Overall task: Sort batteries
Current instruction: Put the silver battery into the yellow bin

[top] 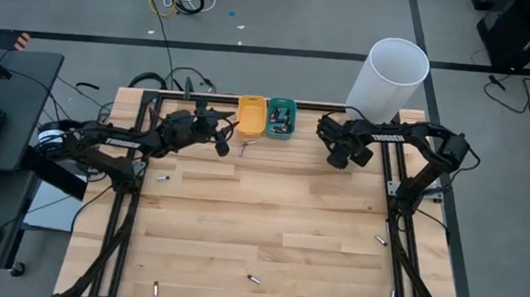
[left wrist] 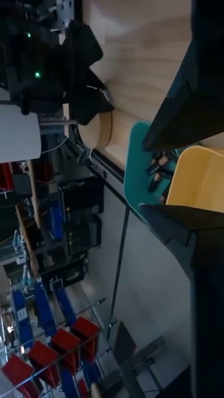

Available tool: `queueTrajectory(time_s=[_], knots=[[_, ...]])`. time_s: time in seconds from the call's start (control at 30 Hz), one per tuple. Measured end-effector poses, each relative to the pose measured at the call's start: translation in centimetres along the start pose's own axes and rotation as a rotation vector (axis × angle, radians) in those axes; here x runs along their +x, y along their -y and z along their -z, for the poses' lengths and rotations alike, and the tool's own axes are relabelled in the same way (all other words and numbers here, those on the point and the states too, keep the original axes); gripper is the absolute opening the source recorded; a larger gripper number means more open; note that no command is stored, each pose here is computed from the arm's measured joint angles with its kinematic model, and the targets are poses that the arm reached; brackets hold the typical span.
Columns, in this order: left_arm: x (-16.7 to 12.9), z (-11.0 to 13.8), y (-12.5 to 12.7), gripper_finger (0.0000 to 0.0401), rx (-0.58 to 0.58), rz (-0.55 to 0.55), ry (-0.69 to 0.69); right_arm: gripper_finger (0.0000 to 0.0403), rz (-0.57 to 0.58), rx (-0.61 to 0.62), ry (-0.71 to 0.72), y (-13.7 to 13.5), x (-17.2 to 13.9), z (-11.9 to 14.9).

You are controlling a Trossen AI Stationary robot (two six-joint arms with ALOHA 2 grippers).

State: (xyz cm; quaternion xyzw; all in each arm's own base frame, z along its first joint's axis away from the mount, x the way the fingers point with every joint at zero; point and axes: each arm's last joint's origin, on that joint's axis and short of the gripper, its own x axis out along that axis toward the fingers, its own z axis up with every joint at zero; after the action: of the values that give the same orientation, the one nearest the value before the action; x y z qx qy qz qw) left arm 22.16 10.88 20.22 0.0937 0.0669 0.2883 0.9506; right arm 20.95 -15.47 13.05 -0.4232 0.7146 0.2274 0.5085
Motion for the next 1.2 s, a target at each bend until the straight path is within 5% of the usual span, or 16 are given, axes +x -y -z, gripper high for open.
queueTrajectory(time_s=[0.27, 0.63, 0.83, 0.97, 1.2], knots=[[0.0, -0.1, 0.0, 0.0162, 0.013, -0.002, 0.011, 0.0301, -0.01, 0.006, 0.029, -0.5, 0.4, 0.2], [0.0, 0.1, 0.0, 0.0162, 0.0, 0.004, -0.014, 0.017, -0.019, 0.034, 0.018, -1.3, 1.0, -0.2], [0.0, 0.2, 0.1, 0.0162, 0.002, 0.006, -0.021, 0.0167, 0.013, 0.061, 0.005, -0.9, 0.7, -0.8], [0.0, 0.2, 0.1, 0.0162, 0.003, 0.032, -0.017, 0.0179, 0.057, 0.25, -0.007, 0.1, 0.0, -1.3], [0.1, 0.4, 0.3, 0.0162, 0.007, 0.073, -0.019, 0.0179, 0.167, 0.553, 0.254, 3.7, -4.0, -2.0]])
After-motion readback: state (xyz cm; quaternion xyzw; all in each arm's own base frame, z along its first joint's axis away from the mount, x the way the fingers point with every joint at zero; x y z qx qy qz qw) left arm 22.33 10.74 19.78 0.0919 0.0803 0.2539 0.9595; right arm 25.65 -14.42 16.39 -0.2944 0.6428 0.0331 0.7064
